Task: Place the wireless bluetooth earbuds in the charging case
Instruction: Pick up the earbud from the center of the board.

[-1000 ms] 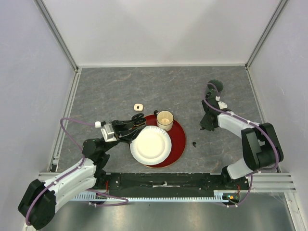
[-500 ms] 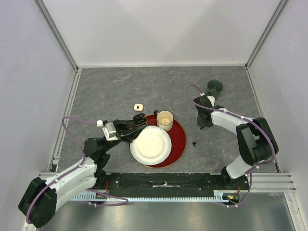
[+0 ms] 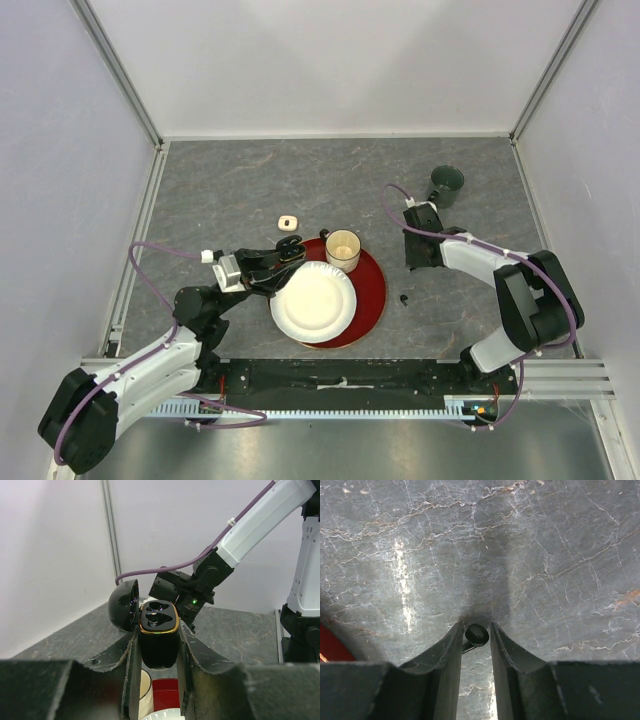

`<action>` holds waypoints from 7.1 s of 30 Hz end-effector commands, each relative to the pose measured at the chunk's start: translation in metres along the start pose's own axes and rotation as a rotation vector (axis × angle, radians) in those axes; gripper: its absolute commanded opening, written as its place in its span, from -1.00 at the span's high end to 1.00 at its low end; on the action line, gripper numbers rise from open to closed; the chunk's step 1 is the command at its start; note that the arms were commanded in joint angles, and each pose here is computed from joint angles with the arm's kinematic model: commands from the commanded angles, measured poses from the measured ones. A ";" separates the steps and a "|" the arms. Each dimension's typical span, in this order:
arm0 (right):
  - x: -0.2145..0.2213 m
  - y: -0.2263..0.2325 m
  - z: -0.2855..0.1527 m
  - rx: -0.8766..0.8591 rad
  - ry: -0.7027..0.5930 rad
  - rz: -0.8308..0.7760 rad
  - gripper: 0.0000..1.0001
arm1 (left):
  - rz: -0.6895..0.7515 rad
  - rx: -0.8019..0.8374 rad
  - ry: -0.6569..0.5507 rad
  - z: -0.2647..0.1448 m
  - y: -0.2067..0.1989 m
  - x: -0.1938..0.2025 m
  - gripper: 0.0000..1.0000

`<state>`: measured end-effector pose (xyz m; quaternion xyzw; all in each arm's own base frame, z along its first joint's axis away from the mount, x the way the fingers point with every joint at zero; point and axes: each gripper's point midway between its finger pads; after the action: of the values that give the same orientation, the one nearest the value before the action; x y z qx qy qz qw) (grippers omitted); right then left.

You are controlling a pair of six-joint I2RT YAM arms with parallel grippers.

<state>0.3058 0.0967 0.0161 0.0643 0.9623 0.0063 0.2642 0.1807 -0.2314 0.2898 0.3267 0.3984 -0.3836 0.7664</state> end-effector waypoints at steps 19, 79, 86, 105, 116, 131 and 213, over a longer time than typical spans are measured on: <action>0.003 0.009 -0.010 0.067 0.023 0.421 -0.09 | 0.048 -0.010 -0.040 0.003 0.003 -0.013 0.95; 0.001 -0.016 -0.002 0.217 -0.033 0.400 0.53 | 0.042 -0.003 -0.028 0.004 0.003 -0.011 0.95; -0.032 -0.004 -0.026 0.172 -0.152 0.298 0.79 | 0.038 -0.003 -0.024 0.005 0.003 -0.010 0.95; -0.014 0.030 -0.021 0.083 -0.122 -0.112 0.71 | 0.029 0.008 -0.029 0.007 0.002 -0.011 0.95; 0.010 0.030 -0.008 0.060 -0.035 -0.190 0.61 | 0.029 0.011 -0.030 0.008 0.002 -0.011 0.95; 0.018 0.030 -0.003 0.070 0.003 -0.178 0.02 | 0.033 0.012 -0.022 0.008 0.002 -0.011 0.96; -0.033 0.040 -0.049 -0.062 -0.196 0.257 1.00 | 0.005 0.005 0.006 0.011 0.004 -0.002 0.95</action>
<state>0.2953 0.1219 0.0316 0.2089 0.9354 0.0182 0.2847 0.1882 -0.2369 0.2753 0.3313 0.4271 -0.3850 0.7481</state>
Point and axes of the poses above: each gripper's point midway between its finger pads, its own z axis out along the fingers, its own y axis along the line the jaws close on, x = y × z, and after that the axes turned 7 degrees about z, right-handed
